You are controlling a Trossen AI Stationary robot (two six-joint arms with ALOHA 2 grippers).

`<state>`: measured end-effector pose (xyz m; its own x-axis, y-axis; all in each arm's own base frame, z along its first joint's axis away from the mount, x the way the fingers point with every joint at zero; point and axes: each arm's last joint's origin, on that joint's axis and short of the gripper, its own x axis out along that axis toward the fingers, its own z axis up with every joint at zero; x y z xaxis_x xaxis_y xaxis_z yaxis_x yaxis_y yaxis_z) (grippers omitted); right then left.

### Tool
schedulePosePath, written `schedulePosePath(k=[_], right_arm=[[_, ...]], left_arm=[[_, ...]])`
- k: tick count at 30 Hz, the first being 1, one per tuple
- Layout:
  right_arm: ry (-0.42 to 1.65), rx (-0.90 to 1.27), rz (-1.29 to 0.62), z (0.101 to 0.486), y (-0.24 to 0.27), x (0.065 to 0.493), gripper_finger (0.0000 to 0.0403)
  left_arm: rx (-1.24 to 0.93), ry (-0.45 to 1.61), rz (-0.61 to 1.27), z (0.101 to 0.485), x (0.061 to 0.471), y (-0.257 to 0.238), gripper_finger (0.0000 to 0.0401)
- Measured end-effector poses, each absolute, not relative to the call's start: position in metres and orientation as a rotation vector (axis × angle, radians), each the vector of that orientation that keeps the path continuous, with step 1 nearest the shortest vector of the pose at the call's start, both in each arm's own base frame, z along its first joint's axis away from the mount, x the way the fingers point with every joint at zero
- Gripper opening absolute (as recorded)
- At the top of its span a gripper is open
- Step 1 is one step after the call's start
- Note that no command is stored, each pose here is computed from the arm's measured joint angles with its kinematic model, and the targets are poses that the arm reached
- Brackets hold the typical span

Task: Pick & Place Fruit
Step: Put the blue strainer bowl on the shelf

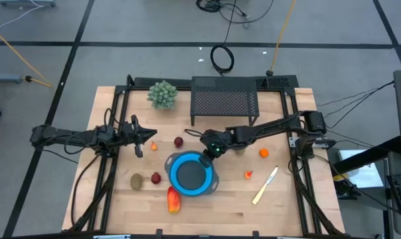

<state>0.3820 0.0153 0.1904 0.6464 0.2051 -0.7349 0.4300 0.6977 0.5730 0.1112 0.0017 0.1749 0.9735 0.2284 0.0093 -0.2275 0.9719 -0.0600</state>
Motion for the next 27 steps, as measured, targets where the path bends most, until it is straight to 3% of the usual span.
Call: schedulePosePath(k=[13,27], right_arm=[[0.701,0.832,0.029,0.259,0.012,0.361,0.0011],[0.477,0.364,0.255,0.309,0.003,0.338,0.0011]], left_arm=[[-0.07,-0.077,0.228,0.181,0.111,0.002,0.0019],[-0.079,-0.099,0.226,0.183,0.111,0.002,0.0019]])
